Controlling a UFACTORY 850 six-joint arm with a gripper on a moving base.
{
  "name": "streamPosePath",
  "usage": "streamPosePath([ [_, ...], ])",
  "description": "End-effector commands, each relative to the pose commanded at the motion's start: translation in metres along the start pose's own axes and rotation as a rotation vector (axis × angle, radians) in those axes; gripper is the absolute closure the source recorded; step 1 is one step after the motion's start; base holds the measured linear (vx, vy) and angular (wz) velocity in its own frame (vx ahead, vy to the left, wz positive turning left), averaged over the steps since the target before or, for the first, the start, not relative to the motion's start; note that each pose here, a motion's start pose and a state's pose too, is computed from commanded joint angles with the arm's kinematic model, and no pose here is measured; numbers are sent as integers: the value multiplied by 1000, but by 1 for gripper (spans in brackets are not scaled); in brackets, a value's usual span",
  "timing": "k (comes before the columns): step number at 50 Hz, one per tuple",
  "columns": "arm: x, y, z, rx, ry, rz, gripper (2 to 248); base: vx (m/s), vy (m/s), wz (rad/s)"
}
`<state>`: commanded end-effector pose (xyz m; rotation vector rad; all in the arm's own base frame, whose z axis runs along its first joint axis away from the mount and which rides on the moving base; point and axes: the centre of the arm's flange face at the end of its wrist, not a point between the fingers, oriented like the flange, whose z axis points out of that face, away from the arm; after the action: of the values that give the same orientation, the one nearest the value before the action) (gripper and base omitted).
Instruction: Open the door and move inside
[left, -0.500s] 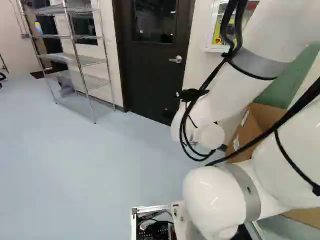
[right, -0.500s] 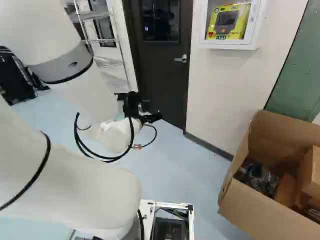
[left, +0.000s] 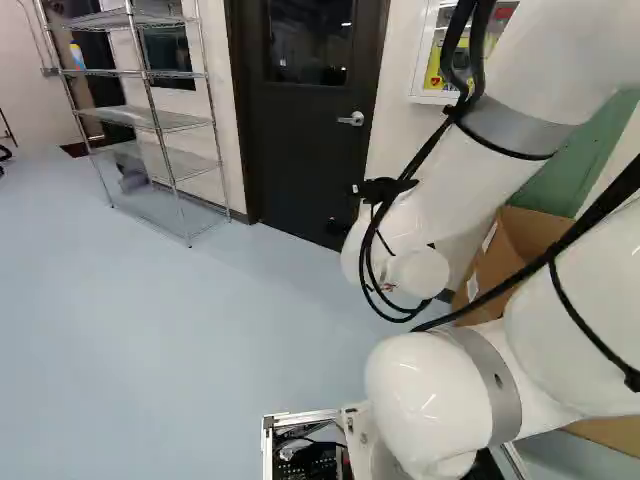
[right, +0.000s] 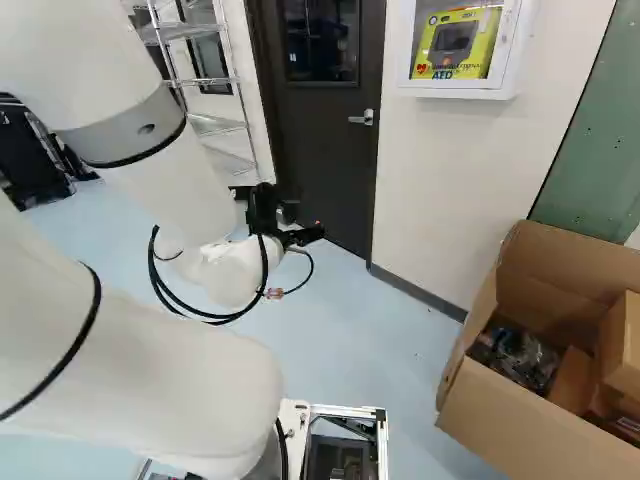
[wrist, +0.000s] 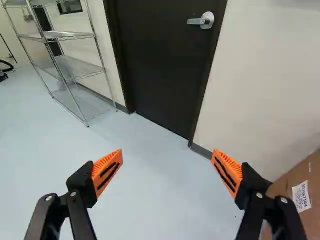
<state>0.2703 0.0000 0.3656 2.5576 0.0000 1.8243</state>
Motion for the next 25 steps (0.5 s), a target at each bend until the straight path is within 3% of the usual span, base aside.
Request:
streamPosePath([
  [25,0,0,0,0,0,0,3,0,0,0],
])
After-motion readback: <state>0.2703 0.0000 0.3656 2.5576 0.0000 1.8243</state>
